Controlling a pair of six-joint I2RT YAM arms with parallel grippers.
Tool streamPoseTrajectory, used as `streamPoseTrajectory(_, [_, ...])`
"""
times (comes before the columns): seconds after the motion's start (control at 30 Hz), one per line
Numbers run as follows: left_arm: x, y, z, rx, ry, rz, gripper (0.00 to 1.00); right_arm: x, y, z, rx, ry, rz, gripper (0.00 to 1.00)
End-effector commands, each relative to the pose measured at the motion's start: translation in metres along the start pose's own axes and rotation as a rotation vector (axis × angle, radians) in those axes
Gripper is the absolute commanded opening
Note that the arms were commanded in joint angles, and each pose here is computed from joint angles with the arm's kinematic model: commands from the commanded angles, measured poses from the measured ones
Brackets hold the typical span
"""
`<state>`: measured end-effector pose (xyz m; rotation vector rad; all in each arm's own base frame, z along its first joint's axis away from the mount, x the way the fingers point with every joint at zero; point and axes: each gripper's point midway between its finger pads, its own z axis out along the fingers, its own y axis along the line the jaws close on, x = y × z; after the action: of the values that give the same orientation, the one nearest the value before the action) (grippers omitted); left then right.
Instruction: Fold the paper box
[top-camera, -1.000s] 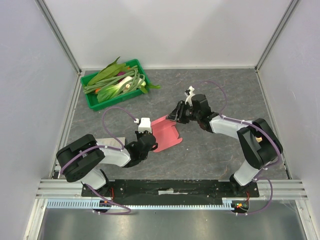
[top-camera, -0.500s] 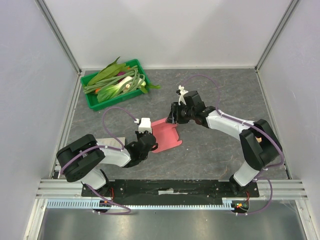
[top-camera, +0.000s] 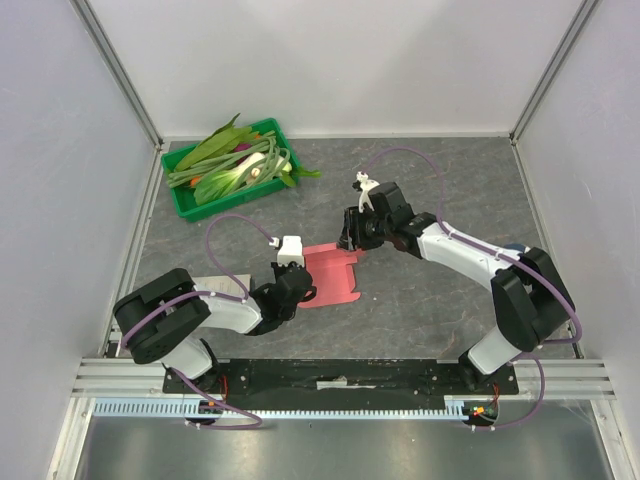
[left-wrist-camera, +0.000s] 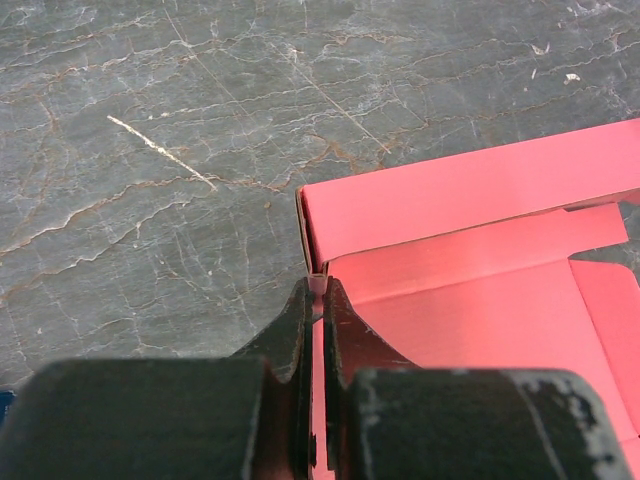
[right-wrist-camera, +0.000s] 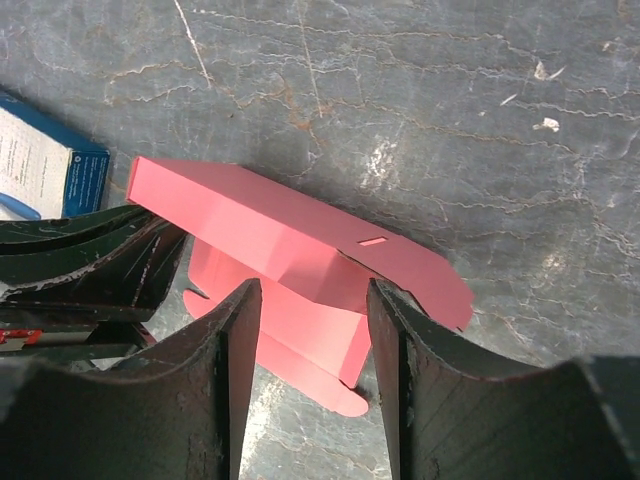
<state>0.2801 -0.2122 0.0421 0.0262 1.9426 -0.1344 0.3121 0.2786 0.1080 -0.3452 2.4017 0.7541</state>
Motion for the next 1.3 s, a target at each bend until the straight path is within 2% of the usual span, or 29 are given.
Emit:
streamPoseTrajectory(0.0, [0.009,-0.002,-0.001,-0.002,0.030,0.000,0.02,-0.014,0.016,0.001,-0.035,-0.060,-0.041,0.54])
streamPoseTrajectory(0.2, [0.008,0.000,-0.002,-0.005,0.025,0.004,0.02,-0.010,0.021,0.014,-0.055,-0.061,0.021,0.50])
streamPoseTrajectory(0.37, [0.006,-0.002,-0.002,-0.002,0.023,0.002,0.02,-0.004,0.025,0.019,-0.083,-0.066,0.135,0.48])
streamPoseTrajectory(0.43, [0.007,-0.002,-0.002,0.001,0.025,0.002,0.02,-0.009,0.029,0.020,-0.113,-0.108,0.158,0.48])
streamPoseTrajectory(0.53, [0.007,-0.002,-0.002,0.000,0.025,0.007,0.02,-0.012,0.034,0.021,-0.168,-0.145,0.255,0.33])
streamPoseTrajectory(0.6, [0.008,-0.001,-0.003,-0.002,0.026,0.007,0.02,-0.019,0.037,0.021,-0.192,-0.179,0.315,0.26])
streamPoseTrajectory(0.67, [0.008,-0.001,-0.002,-0.002,0.026,0.009,0.02,-0.015,0.032,0.021,-0.190,-0.192,0.364,0.04])
streamPoseTrajectory(0.7, [0.007,-0.001,-0.002,-0.001,0.024,0.008,0.02,-0.019,0.034,0.021,-0.216,-0.214,0.383,0.00])
streamPoseTrajectory(0.8, [0.007,-0.001,-0.002,-0.001,0.024,0.011,0.02,-0.006,0.021,0.023,-0.164,-0.205,0.408,0.00])
streamPoseTrajectory(0.83, [0.007,0.000,-0.003,-0.002,0.023,0.013,0.02,-0.011,0.016,0.019,-0.158,-0.238,0.401,0.00])
streamPoseTrajectory(0.9, [0.007,0.001,-0.003,-0.009,0.021,0.009,0.02,-0.008,0.009,0.025,-0.135,-0.196,0.363,0.00])
streamPoseTrajectory(0.93, [0.006,0.001,-0.003,-0.014,0.019,0.003,0.02,-0.002,0.003,0.027,-0.117,-0.165,0.288,0.32])
streamPoseTrajectory(0.97, [0.007,0.003,-0.002,-0.021,0.019,0.006,0.02,0.005,-0.003,0.026,-0.084,-0.139,0.261,0.48])
streamPoseTrajectory(1.03, [0.006,0.003,-0.003,-0.029,0.021,0.001,0.02,0.008,-0.012,0.010,-0.034,-0.164,0.186,0.65])
streamPoseTrajectory(1.07, [0.007,0.005,-0.003,-0.034,0.023,0.001,0.02,0.012,-0.024,0.003,0.024,-0.170,0.121,0.67])
streamPoseTrajectory(1.17, [0.007,0.006,-0.003,-0.038,0.021,-0.010,0.02,0.020,-0.031,-0.016,0.047,-0.206,0.025,0.68])
streamPoseTrajectory(1.27, [0.008,0.005,-0.003,-0.039,0.026,-0.012,0.02,0.026,-0.032,-0.014,0.017,-0.248,0.009,0.63])
